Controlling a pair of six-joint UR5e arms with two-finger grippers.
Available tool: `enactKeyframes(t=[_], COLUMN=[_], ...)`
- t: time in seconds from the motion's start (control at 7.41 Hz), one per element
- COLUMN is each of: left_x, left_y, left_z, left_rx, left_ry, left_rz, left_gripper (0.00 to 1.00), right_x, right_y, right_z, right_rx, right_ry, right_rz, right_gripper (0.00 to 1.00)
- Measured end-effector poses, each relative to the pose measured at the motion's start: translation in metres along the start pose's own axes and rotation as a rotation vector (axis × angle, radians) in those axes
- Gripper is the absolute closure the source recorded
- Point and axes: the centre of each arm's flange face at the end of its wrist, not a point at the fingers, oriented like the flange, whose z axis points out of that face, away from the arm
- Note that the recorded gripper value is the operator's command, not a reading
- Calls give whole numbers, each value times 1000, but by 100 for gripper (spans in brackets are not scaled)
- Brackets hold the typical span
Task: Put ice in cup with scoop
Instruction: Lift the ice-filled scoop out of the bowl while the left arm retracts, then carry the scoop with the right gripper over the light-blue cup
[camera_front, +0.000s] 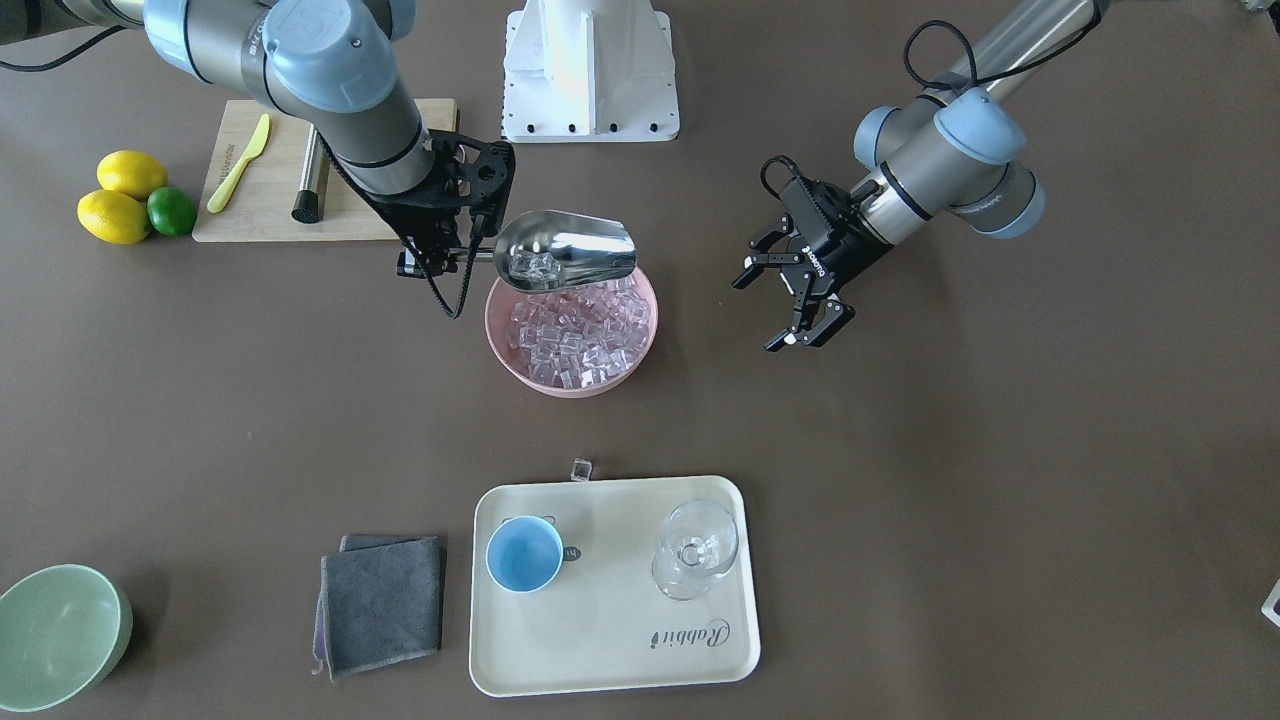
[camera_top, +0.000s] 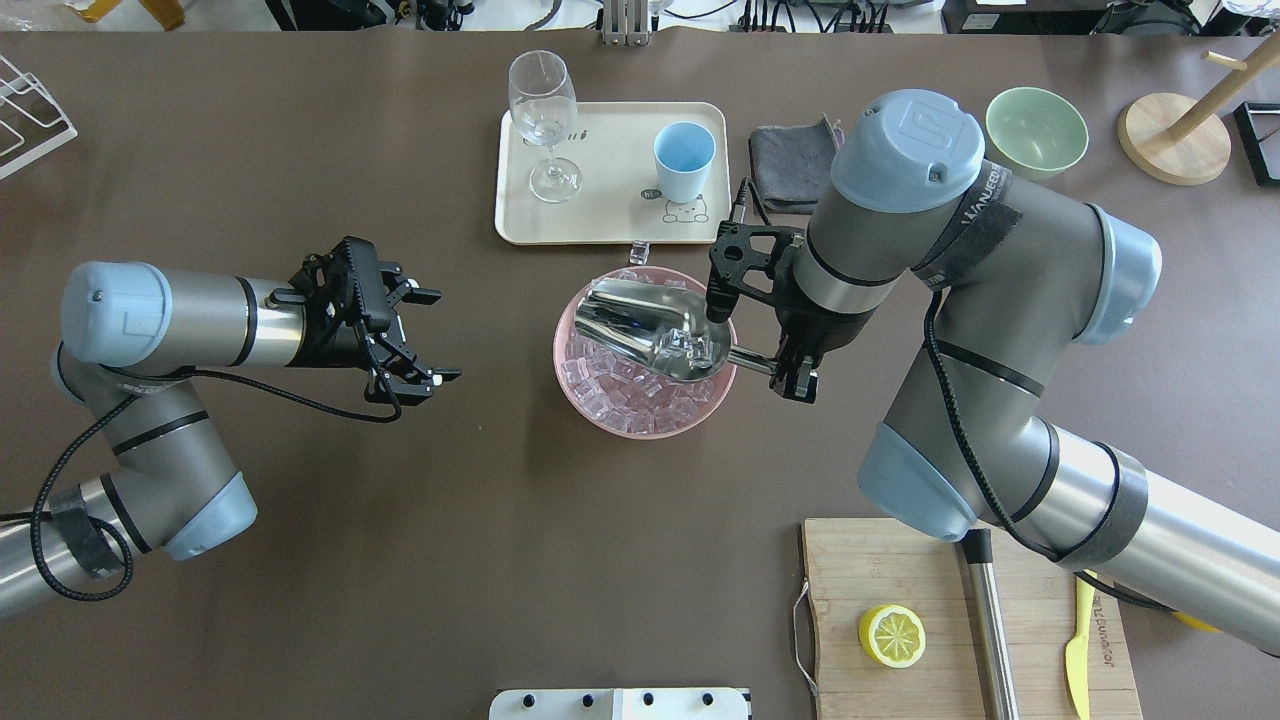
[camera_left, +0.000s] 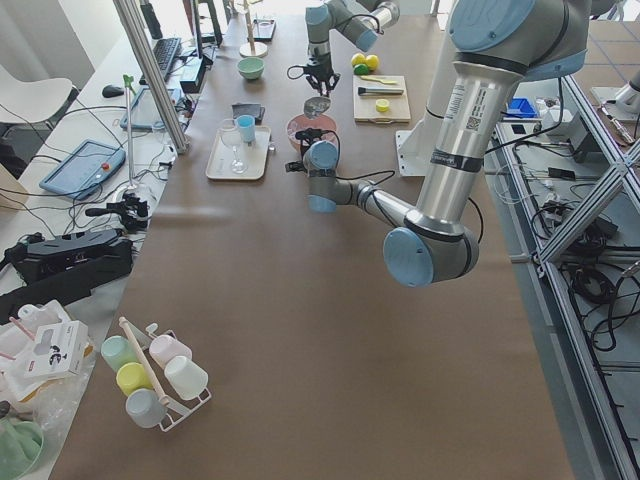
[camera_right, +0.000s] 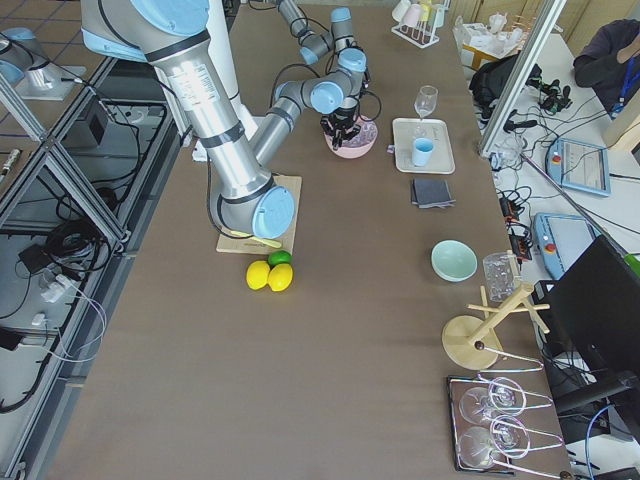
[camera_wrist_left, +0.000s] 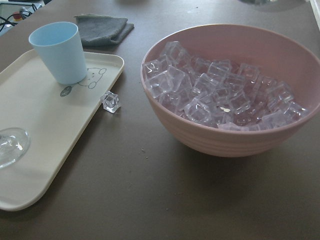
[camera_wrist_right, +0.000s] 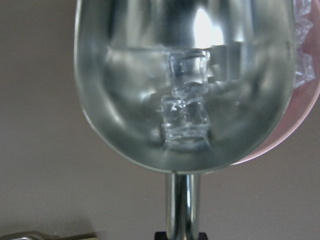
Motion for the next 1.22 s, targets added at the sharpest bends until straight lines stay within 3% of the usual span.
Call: enactKeyframes(t=[0.27, 0.41, 0.54, 0.81, 0.95, 1.22], left_x=[-25, -40, -58, -95, -115, -155], left_y=[7, 11, 16, 32, 44, 76], left_z=[-26, -38, -53, -94, -120, -177], left_rx=[-70, -103, -143, -242, -302, -408], left_ry=[-47, -53, -58, -102, -150, -247], left_rz=[-38, -60, -92, -184, -245, -383], left_gripper=[1, 1, 1, 1, 1, 1], right_x=[9, 16, 24, 35, 39, 43], right_y=[14, 23, 31, 41, 44, 50], right_z=[0, -6, -14, -23, -24, -21], right_rx=[-22, -36, -47, -54, -56, -61], right_ry=[-38, -58, -65, -34, -3, 20], right_rz=[150, 290, 489, 849, 979, 1073], right_gripper=[100, 100, 100, 100, 100, 100])
